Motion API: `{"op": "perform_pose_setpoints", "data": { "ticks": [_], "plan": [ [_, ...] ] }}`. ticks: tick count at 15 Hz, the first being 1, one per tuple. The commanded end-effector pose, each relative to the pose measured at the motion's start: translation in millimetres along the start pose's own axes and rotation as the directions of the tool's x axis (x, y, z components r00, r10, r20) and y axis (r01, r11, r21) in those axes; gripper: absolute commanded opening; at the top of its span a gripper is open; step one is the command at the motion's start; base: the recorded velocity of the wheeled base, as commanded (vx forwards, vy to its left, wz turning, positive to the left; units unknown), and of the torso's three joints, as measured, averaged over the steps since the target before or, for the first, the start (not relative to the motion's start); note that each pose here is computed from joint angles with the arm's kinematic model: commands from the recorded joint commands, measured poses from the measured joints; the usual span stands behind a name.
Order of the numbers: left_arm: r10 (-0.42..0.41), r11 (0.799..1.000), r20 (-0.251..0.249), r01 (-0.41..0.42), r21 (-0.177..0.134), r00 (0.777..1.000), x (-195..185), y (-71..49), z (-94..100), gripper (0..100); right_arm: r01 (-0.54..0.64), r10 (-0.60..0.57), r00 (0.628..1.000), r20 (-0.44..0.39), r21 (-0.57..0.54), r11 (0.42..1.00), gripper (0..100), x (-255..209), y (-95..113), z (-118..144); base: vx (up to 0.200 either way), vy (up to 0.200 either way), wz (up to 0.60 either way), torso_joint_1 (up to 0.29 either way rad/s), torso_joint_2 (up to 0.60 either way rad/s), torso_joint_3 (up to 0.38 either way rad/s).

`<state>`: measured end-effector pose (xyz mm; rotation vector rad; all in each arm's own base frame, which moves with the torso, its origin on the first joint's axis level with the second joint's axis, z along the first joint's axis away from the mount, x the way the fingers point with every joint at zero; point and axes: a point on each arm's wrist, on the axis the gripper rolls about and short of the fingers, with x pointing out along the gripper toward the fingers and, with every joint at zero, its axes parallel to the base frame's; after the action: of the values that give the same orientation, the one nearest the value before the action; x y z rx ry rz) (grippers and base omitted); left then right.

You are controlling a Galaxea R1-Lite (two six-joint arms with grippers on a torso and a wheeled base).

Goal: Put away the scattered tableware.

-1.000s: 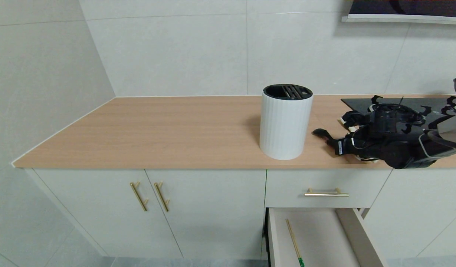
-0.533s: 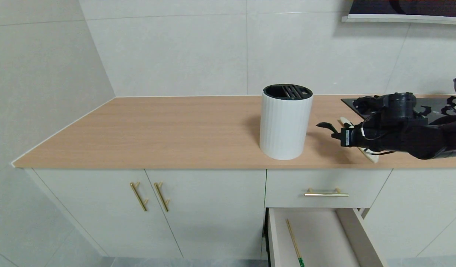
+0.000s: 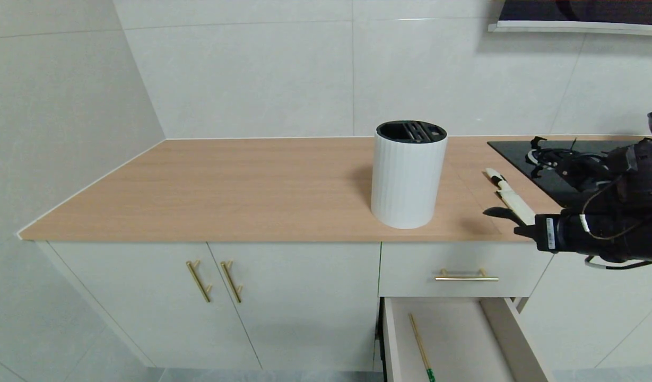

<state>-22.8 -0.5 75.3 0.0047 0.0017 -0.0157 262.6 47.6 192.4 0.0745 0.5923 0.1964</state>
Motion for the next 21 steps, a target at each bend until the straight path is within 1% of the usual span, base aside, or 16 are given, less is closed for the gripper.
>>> {"op": "perform_pose_setpoints", "data": {
  "ticks": [1,2,3,5,6,7,15,19,21],
  "plan": [
    [0.0,1.0,0.0,0.0,0.0,1.0,0,0.0,0.0,100,-0.018,0.018,1.0,0.007,-0.012,1.0,0,-20,5,-12,0.0,0.0,0.0,0.0,0.0,0.0],
    [0.0,1.0,0.0,0.0,0.0,1.0,0,0.0,0.0,100,-0.017,0.016,1.0,-0.025,-0.021,1.0,0,-22,7,-25,0.0,0.0,0.0,0.0,0.0,0.0],
    [0.0,1.0,0.0,0.0,0.0,1.0,0,0.0,0.0,100,-0.018,0.018,0.999,-0.03,-0.022,1.0,0,-22,8,-27,0.0,0.0,0.0,0.0,0.0,0.0],
    [-0.001,1.0,0.0,0.001,0.0,1.0,0,0.0,0.0,100,-0.015,0.013,0.996,-0.085,-0.021,1.0,0,-17,6,-41,0.0,0.0,0.0,0.0,0.0,0.0],
    [0.0,1.0,0.0,0.0,0.0,1.0,0,0.0,0.0,100,0.0,-0.001,0.993,-0.121,-0.011,1.0,0,-11,2,-47,0.0,0.0,0.0,0.0,0.0,0.0],
    [0.0,1.0,0.0,0.0,0.0,1.0,0,0.0,0.0,100,0.016,-0.017,0.99,-0.14,-0.004,1.0,0,-7,-2,-50,0.0,0.0,0.0,0.0,0.0,0.0],
    [0.0,1.0,0.0,0.0,0.0,1.0,0,0.0,0.0,100,0.033,-0.032,0.983,-0.18,0.002,0.999,0,16,-7,-57,0.0,0.0,0.0,0.0,0.0,0.0],
    [-0.001,1.0,0.0,0.001,0.0,1.0,0,0.0,0.0,100,0.034,-0.034,0.983,-0.18,0.001,0.999,0,22,-9,-61,0.0,0.0,0.0,0.0,0.0,0.0],
    [0.0,1.0,0.0,0.0,0.0,1.0,0,0.0,0.0,100,0.041,-0.041,0.981,-0.188,0.0,0.999,0,25,-9,-62,0.0,0.0,0.0,-0.093,0.21,0.132]
  ]
}}
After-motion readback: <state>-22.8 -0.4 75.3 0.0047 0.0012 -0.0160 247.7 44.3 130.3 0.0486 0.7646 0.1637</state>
